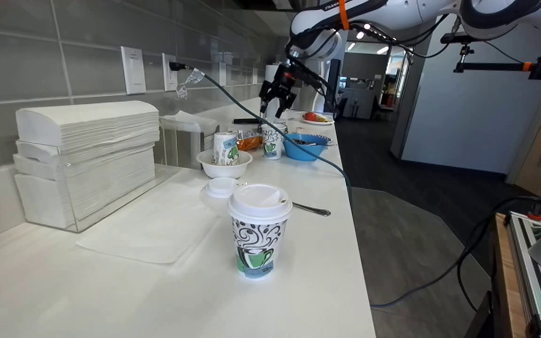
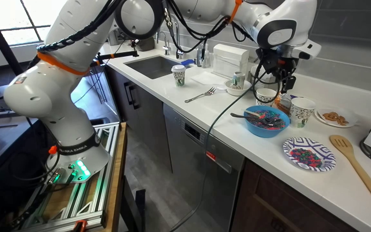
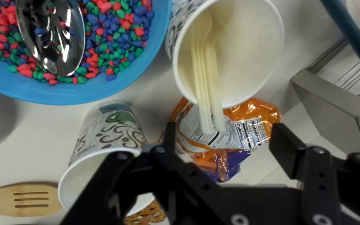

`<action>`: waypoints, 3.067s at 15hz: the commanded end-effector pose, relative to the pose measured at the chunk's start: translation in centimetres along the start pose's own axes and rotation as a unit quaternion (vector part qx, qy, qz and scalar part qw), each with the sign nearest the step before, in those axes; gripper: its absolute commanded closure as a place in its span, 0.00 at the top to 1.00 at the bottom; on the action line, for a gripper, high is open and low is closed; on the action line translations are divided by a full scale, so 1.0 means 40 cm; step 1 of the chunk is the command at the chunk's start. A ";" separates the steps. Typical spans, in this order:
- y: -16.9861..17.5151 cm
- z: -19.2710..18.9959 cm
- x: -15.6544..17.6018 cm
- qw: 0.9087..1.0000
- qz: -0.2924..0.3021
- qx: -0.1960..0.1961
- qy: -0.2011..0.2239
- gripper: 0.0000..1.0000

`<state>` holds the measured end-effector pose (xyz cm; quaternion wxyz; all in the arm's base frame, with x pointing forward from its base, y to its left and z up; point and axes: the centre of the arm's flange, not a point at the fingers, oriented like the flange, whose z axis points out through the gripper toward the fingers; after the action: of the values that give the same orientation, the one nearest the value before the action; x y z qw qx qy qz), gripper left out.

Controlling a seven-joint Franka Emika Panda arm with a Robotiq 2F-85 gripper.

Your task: Move the spoon and fork to the first right cup

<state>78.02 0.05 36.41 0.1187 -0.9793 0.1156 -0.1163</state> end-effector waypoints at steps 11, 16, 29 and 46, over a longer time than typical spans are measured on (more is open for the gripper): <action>-0.004 0.034 0.019 1.000 0.000 -0.008 -0.012 0.39; -0.005 0.030 0.013 1.000 -0.004 -0.009 -0.017 0.17; -0.029 -0.033 -0.003 0.999 -0.031 -0.012 0.004 0.04; 0.000 -0.259 0.004 0.996 -0.004 0.018 0.084 0.04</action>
<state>77.41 -1.66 45.97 0.1101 -0.9702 0.1057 -0.1884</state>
